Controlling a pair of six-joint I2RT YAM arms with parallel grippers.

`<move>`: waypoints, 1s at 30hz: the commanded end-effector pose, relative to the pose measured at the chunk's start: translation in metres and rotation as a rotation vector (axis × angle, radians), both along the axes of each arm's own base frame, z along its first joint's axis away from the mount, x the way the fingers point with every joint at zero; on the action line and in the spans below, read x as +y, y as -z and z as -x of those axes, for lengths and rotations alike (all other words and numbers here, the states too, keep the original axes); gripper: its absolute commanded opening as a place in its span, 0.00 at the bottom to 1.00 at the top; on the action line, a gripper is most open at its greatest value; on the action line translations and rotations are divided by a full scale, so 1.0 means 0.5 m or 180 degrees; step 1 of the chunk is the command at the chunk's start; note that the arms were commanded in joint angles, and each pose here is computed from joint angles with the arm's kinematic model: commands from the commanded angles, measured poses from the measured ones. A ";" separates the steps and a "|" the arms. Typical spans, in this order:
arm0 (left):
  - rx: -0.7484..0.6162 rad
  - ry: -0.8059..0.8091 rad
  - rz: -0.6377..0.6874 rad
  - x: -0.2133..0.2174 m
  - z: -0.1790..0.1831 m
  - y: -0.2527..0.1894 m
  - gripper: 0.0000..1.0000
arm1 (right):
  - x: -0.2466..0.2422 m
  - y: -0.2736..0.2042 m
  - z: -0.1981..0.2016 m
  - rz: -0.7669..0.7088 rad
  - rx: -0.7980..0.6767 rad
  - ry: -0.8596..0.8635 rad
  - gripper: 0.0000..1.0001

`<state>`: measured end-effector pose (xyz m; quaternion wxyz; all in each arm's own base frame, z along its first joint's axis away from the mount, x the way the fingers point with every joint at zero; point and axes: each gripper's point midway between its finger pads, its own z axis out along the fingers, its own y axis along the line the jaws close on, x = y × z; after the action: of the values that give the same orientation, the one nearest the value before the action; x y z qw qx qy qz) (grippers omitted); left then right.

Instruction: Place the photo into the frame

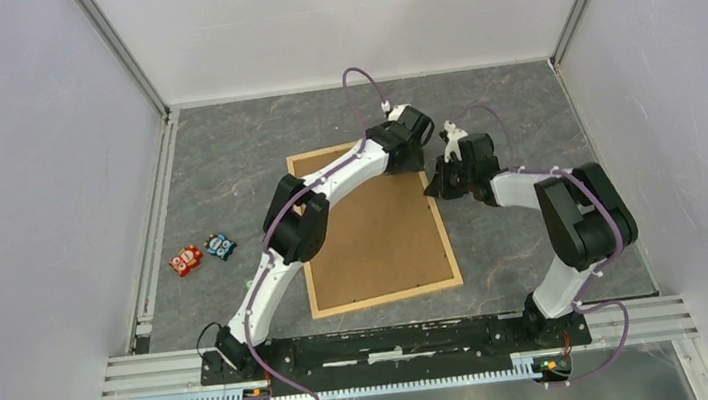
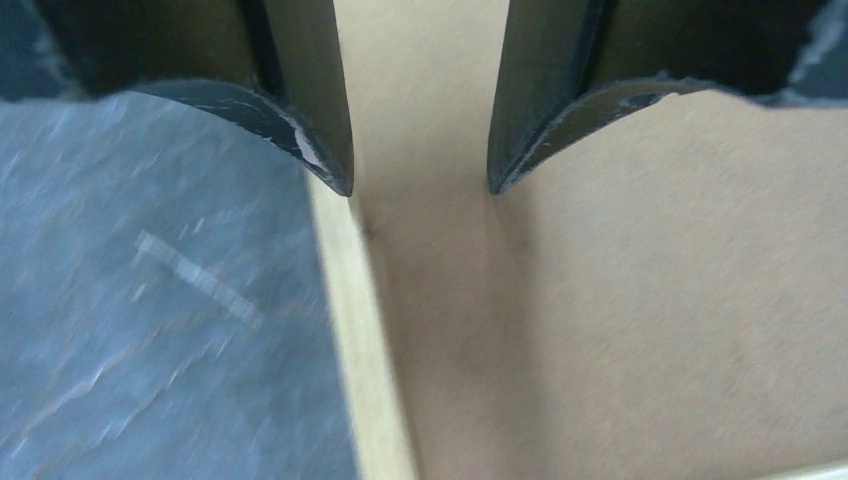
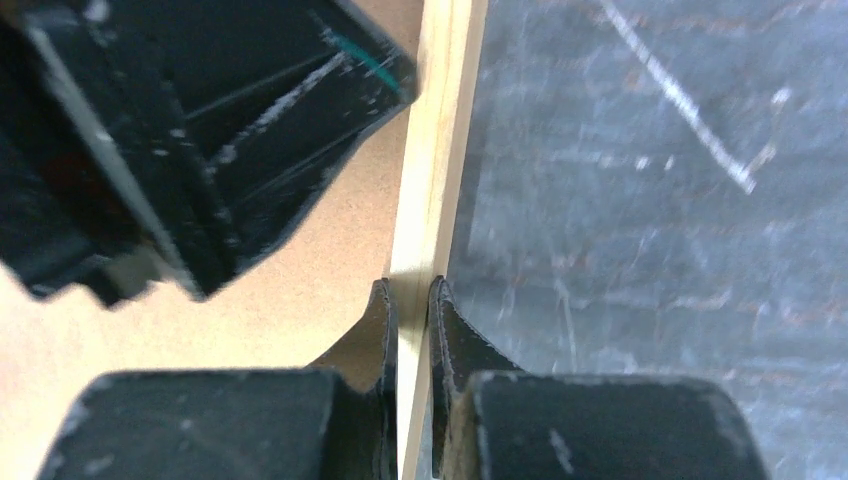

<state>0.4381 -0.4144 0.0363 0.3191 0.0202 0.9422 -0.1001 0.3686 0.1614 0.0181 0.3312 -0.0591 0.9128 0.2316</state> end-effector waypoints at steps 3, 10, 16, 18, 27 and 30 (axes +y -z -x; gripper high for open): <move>0.0333 0.0494 -0.0007 0.130 0.115 -0.132 0.70 | -0.062 0.089 0.197 0.0355 0.0803 0.0013 0.00; 0.0819 -0.0054 -0.0048 0.436 0.206 -0.113 0.77 | -0.108 0.056 0.206 0.0555 0.0729 0.0221 0.00; 0.1238 -0.0228 -0.0290 0.502 0.265 -0.037 0.73 | -0.122 0.012 0.153 0.0821 0.0721 0.0219 0.36; 0.1387 -0.0247 -0.0391 0.510 0.273 -0.018 0.68 | -0.127 -0.013 0.124 0.0953 0.0704 0.0201 0.41; 0.1526 -0.0279 -0.0519 0.537 0.316 0.013 0.60 | -0.134 -0.081 0.002 0.1609 0.0697 0.0371 0.54; 0.1613 -0.0217 -0.0416 0.531 0.340 0.025 0.56 | -0.137 -0.090 -0.019 0.1789 0.0677 0.0458 0.51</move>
<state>0.2789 -0.1506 0.0211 0.0739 -0.0336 0.9966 -0.0156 0.3785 0.1064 0.0597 0.2431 -0.0563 0.9681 0.0219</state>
